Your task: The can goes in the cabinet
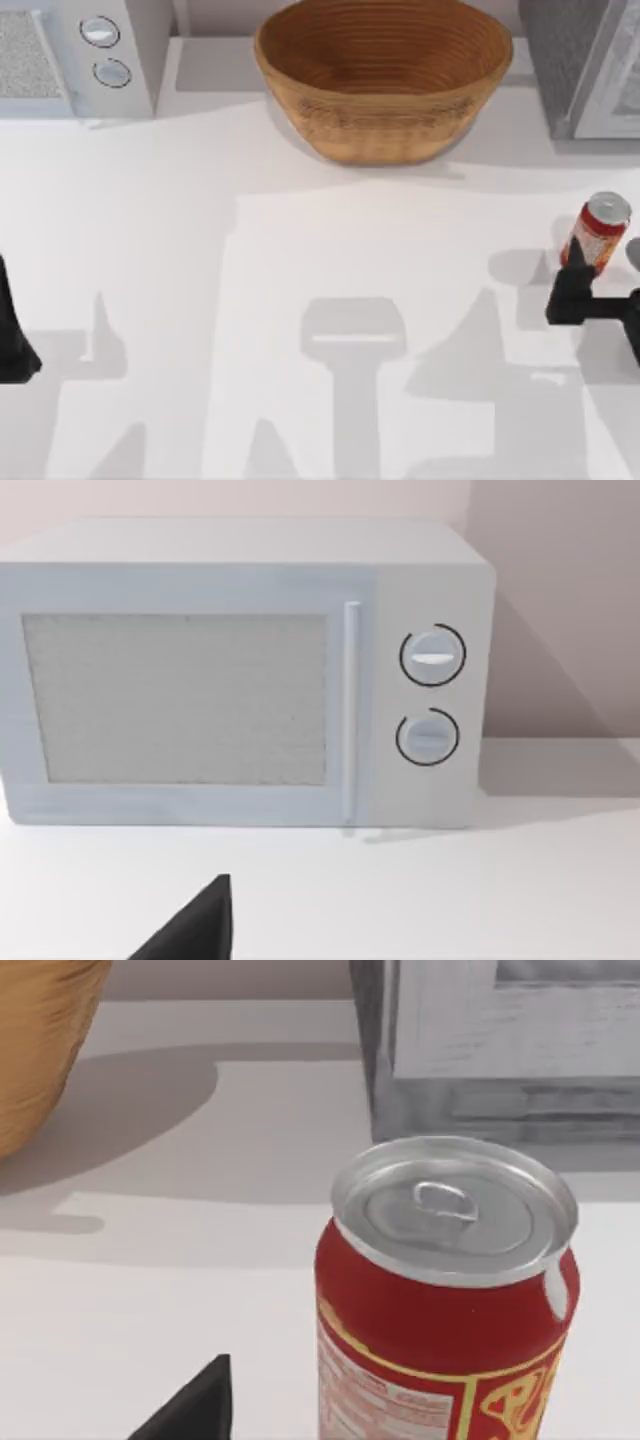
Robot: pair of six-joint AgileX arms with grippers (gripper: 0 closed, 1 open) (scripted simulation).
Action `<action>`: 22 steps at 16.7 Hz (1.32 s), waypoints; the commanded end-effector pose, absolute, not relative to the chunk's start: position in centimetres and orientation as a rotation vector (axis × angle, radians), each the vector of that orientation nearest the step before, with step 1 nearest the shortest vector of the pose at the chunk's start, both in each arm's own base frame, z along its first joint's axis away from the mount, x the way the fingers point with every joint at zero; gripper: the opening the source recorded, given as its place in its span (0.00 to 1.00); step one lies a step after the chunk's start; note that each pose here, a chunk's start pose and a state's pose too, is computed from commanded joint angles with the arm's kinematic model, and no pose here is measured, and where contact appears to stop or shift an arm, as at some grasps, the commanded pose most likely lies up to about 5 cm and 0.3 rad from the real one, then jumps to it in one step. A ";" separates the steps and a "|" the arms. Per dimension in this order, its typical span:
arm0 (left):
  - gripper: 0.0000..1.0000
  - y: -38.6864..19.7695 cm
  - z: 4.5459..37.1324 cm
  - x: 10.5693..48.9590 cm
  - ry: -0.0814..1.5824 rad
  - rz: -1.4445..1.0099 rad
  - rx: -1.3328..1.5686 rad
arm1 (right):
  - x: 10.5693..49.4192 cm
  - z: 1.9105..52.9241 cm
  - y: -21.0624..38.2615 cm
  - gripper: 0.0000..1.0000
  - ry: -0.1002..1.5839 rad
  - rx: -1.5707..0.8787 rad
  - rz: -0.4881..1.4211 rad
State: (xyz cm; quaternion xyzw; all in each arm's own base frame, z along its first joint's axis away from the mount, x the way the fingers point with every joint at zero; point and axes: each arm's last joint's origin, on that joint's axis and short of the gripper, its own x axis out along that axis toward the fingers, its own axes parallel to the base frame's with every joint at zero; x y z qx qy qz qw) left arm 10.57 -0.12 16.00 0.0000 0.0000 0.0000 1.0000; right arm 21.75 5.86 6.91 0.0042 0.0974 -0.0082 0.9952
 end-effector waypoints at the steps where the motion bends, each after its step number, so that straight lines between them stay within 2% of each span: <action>1: 1.00 -0.1 16.0 10.6 0.000 0.000 0.000 | 21.8 6.3 6.1 1.00 0.195 0.007 -0.015; 10: 1.00 -0.1 16.0 10.6 0.000 0.000 0.000 | 21.7 4.6 6.7 1.00 0.194 0.003 -0.010; 11: 1.00 -0.1 16.0 10.6 0.000 0.000 0.000 | 21.2 3.3 6.4 1.00 0.274 -0.025 -0.016; 12: 1.00 -0.1 16.0 10.6 0.000 0.000 0.000 | 21.3 3.3 6.4 1.00 0.271 -0.024 -0.015; 16: 1.00 -0.1 16.0 10.6 0.000 0.000 0.000 | 22.6 4.1 6.8 1.00 0.197 0.004 -0.010; 22: 1.00 -0.1 16.0 10.6 0.000 0.000 0.000 | 24.4 3.8 6.8 1.00 0.194 0.003 -0.010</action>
